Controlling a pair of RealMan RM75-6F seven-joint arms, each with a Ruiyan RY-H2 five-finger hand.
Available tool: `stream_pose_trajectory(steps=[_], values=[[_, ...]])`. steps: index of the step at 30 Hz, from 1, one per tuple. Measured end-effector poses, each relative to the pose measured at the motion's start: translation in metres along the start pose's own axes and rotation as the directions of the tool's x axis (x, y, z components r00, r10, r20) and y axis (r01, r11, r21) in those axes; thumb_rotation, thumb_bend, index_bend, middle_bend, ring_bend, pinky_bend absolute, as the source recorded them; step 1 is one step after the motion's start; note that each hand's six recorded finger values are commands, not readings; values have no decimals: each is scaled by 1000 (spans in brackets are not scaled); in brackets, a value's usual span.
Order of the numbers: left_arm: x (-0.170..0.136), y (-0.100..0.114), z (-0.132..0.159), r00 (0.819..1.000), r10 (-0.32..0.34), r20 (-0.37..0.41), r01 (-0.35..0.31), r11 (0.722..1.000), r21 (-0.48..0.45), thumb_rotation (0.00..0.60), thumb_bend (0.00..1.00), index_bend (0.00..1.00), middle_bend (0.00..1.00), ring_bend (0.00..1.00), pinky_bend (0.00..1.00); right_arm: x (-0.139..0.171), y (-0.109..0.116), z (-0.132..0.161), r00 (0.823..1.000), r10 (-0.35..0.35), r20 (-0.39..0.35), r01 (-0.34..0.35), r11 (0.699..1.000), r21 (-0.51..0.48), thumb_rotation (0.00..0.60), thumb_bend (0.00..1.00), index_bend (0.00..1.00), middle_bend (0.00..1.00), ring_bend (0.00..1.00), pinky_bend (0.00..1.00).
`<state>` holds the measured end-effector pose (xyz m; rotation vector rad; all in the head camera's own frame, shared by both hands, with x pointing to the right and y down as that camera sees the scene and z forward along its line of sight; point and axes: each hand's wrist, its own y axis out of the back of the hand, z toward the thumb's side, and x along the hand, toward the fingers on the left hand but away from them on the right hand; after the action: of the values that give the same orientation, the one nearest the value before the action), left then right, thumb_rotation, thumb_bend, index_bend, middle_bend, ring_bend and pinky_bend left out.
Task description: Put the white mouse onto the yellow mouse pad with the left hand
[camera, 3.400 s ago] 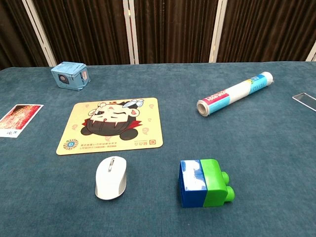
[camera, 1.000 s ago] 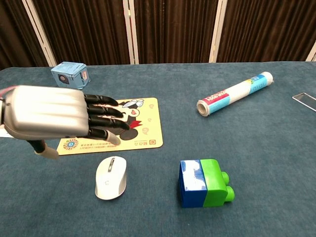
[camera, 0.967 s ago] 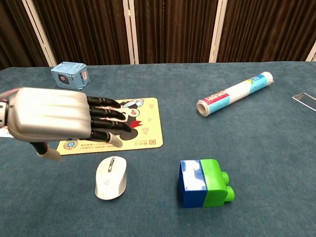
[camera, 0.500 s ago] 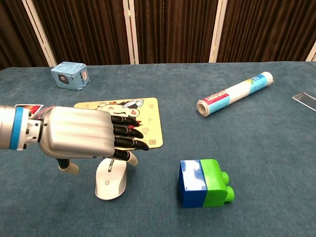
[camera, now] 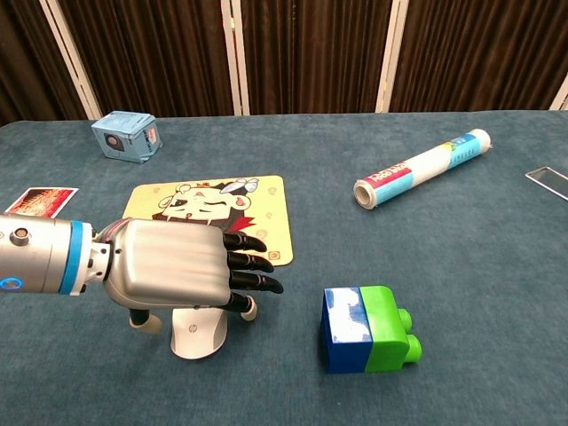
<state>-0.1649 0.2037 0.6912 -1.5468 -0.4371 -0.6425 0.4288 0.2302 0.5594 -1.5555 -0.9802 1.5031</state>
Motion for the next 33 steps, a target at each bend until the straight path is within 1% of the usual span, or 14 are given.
stream_pose_trajectory(steps=[3,6,16,22,25,33], values=[[2,-1,1,1000,-3,-1,3,1000,-2,600,281,389,0,0,0,0,0,0,1000,0,0,0,1000,-2,600,88,0,0,0,0],[3,-1,2,1000,-3,-3,3,1000,3,600,307,444,0,0,0,0,0,0,1000,0,0,0,1000,-2,600,88,0,0,0,0],[-1,-1,-4,999,20,-32,-19,1000,9,600,316,472,0,0,0,0,0,0,1000,0,0,0,1000,-2,600,88,0,0,0,0],[-9,3,-24,996,39,-75,-37,999,24,600,314,477,0,0,0,0,0,0,1000,0,0,0,1000,-3,600,88,0,0,0,0],[-14,3,-38,993,47,-107,-42,998,50,600,314,477,0,0,0,0,0,0,1000,0,-1,0,1000,-3,600,89,0,0,0,0],[-19,-9,-82,982,44,-183,-18,990,137,600,315,478,0,0,0,0,0,0,1000,0,0,0,1000,-2,600,88,0,0,0,0]])
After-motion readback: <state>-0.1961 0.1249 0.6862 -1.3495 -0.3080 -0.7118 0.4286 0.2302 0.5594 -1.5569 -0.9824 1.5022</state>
